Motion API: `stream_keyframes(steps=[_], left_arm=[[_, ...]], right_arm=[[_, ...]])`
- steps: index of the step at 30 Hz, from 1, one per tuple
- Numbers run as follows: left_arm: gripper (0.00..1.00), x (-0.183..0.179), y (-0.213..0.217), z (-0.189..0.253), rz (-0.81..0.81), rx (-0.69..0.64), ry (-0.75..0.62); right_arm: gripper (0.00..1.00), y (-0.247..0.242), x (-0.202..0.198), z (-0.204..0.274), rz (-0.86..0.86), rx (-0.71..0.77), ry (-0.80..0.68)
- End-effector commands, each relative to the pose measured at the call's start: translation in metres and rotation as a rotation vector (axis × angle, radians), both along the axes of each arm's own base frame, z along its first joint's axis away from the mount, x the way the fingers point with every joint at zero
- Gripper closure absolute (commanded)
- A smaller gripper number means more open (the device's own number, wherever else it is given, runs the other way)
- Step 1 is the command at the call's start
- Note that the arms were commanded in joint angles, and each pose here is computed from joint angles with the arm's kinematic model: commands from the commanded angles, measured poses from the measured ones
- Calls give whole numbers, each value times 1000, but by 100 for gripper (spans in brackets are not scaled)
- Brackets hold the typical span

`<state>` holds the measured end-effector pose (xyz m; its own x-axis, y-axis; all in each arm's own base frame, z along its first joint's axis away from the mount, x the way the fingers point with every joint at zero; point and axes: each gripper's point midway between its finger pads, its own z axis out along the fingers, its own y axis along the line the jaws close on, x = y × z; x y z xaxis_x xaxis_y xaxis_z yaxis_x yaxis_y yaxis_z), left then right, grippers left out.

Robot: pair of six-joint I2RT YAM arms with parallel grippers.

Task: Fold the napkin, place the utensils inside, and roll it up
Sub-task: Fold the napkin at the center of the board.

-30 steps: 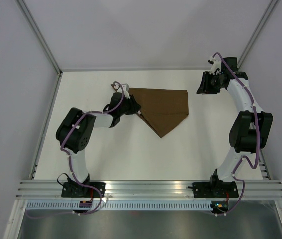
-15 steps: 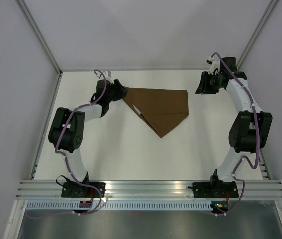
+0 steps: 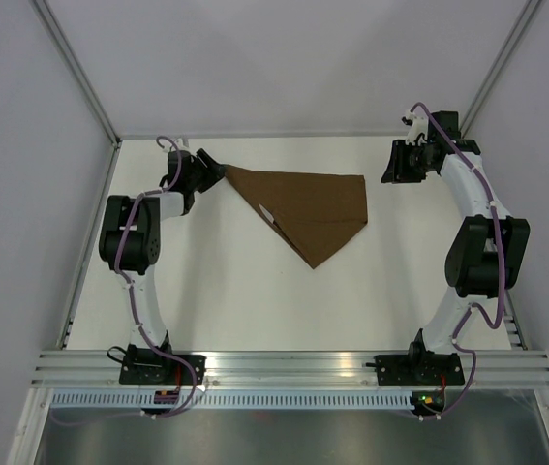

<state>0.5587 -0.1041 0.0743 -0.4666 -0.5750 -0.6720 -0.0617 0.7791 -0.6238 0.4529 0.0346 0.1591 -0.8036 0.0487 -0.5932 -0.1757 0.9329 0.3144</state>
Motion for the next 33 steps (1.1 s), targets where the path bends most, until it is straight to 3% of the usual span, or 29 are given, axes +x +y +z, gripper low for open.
stream_keyframes(steps=[1, 8, 19, 30, 33], left_arm=[[39, 17, -9, 16, -7, -112, -37], [39, 32, -8, 1, 34, -192, -12], [41, 38, -1, -15, 86, -178, 22], [50, 38, 3, -26, 97, -149, 55], [57, 39, 2, -27, 90, -145, 54]], right_arm=[[57, -1, 6, 3, -2, -14, -12], [57, -1, 6, 2, -4, -19, -14], [57, 1, 8, 2, 1, -15, -15], [57, -1, 8, 3, 3, -24, -20], [57, 0, 8, 4, 5, -23, -19]])
